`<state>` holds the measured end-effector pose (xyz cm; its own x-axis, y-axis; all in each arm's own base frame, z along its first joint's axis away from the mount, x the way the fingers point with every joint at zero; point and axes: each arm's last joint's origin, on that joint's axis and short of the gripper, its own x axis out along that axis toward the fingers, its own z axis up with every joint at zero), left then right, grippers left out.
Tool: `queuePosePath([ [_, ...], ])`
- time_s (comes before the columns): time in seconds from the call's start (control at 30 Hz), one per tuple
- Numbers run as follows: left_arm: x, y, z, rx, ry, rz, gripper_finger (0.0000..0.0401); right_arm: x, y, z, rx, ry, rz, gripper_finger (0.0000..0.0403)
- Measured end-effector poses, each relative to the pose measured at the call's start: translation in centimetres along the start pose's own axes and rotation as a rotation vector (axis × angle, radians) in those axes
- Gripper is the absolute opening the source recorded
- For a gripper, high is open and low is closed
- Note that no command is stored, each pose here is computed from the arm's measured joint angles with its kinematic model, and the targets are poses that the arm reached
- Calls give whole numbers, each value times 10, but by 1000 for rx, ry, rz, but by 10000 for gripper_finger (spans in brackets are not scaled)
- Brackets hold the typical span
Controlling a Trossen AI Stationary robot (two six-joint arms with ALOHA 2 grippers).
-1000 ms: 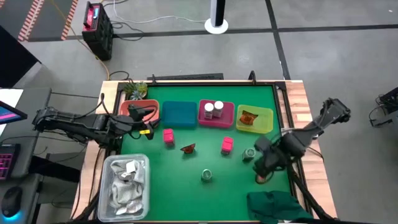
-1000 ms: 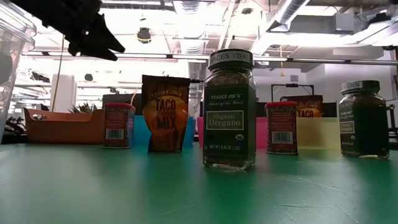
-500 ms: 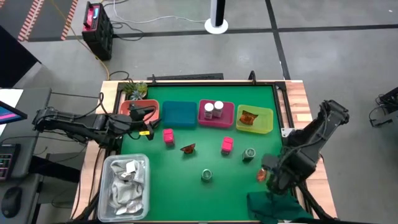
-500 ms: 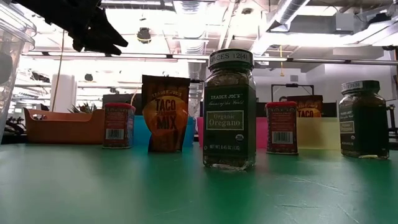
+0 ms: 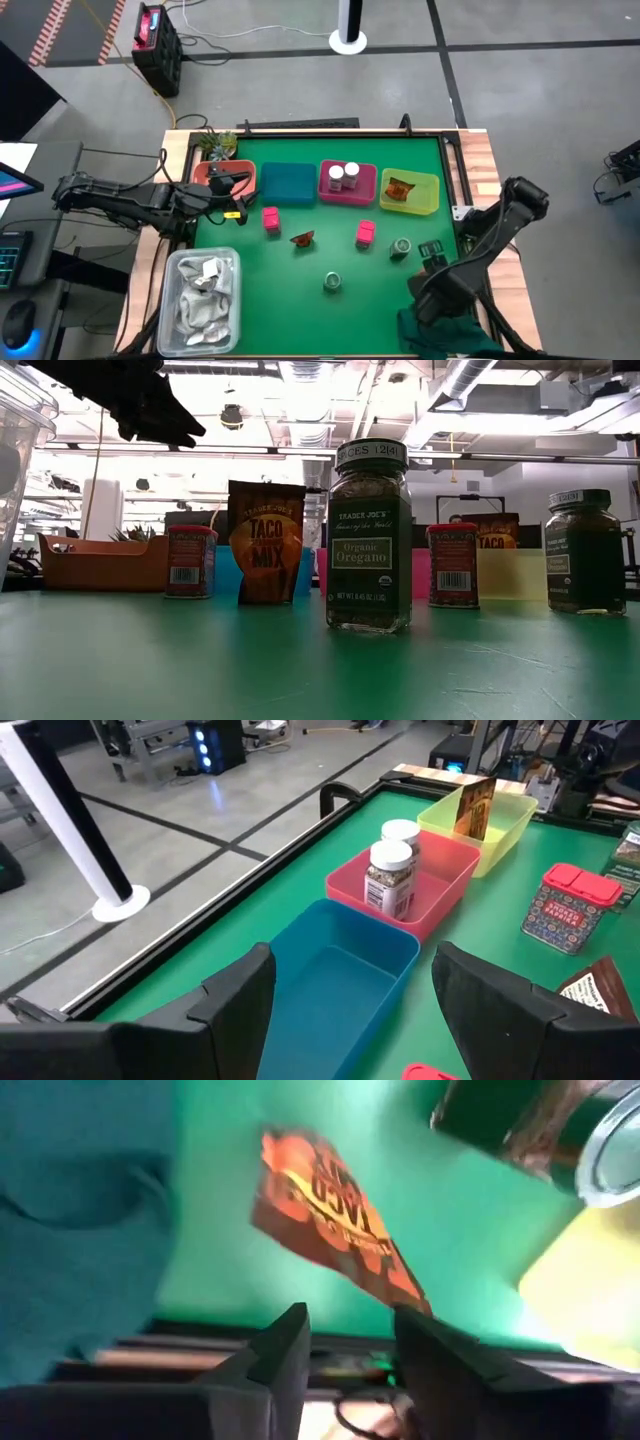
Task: Sort spices by type
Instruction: Put the right orange seasoning bag into the yellow bin
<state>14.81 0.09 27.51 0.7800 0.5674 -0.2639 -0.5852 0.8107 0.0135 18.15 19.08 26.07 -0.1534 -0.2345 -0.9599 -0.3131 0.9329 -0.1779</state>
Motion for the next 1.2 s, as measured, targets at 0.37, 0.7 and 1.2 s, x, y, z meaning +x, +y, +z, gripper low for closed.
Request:
queuePosePath([
  [0.37,0,0,0,-1,-1,4,256,-2,0,4,-76,0,-14,170],
  [0.7,0,0,0,-1,-4,13,256,-10,0,5,-216,-67,-92,170],
  [1.2,0,0,0,-1,-4,14,256,-10,9,0,-454,-72,-135,170],
])
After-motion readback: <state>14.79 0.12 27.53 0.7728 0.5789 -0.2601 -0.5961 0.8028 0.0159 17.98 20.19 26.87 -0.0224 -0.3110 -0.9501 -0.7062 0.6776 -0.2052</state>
